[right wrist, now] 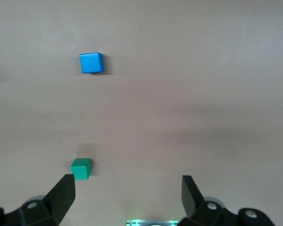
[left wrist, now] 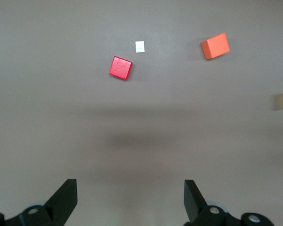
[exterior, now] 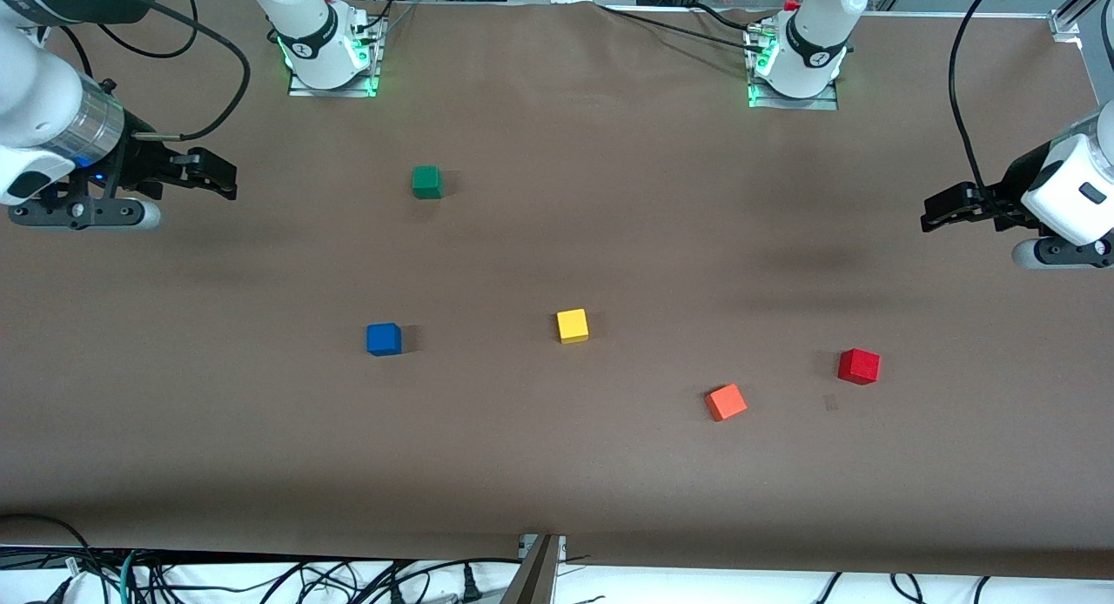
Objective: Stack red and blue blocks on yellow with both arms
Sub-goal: 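Move the left gripper toward the red cube, then lower the left gripper over the red cube and close on it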
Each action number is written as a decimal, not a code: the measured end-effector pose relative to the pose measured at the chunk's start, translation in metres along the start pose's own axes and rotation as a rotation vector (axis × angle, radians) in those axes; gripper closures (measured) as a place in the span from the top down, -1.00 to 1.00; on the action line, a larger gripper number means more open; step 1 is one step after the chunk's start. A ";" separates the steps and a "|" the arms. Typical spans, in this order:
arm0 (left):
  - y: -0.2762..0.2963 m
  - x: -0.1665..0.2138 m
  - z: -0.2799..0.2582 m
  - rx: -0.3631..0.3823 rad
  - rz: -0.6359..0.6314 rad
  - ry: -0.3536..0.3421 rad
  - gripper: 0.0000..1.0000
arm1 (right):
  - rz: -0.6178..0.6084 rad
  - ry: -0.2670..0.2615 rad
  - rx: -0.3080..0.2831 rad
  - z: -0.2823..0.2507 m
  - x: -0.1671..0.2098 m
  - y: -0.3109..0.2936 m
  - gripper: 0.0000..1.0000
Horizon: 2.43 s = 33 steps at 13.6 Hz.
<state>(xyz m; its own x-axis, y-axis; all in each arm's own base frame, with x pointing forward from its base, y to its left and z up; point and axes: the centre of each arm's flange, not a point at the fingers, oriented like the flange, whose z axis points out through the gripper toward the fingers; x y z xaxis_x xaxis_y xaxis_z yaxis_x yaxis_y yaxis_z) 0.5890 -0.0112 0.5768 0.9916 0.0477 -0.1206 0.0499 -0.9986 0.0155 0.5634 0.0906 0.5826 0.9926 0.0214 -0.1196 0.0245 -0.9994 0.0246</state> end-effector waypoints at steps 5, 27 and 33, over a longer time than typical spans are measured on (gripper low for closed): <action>-0.001 0.007 -0.001 -0.002 -0.001 -0.001 1.00 | -0.007 0.014 0.001 -0.006 0.000 -0.004 1.00; 0.006 0.108 0.310 0.047 0.120 0.028 1.00 | -0.006 0.023 0.002 -0.007 0.001 -0.004 1.00; -0.032 0.115 0.343 0.040 0.211 0.073 1.00 | -0.005 0.023 0.002 -0.007 0.001 -0.004 1.00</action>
<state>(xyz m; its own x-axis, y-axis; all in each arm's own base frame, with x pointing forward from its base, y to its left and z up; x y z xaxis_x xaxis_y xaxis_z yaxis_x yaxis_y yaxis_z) 0.6599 0.0185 0.2218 0.9857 -0.1621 -0.0462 -0.1626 -0.9867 -0.0070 0.5646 0.0946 0.5894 0.9949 0.0271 -0.0969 0.0293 -0.9993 0.0217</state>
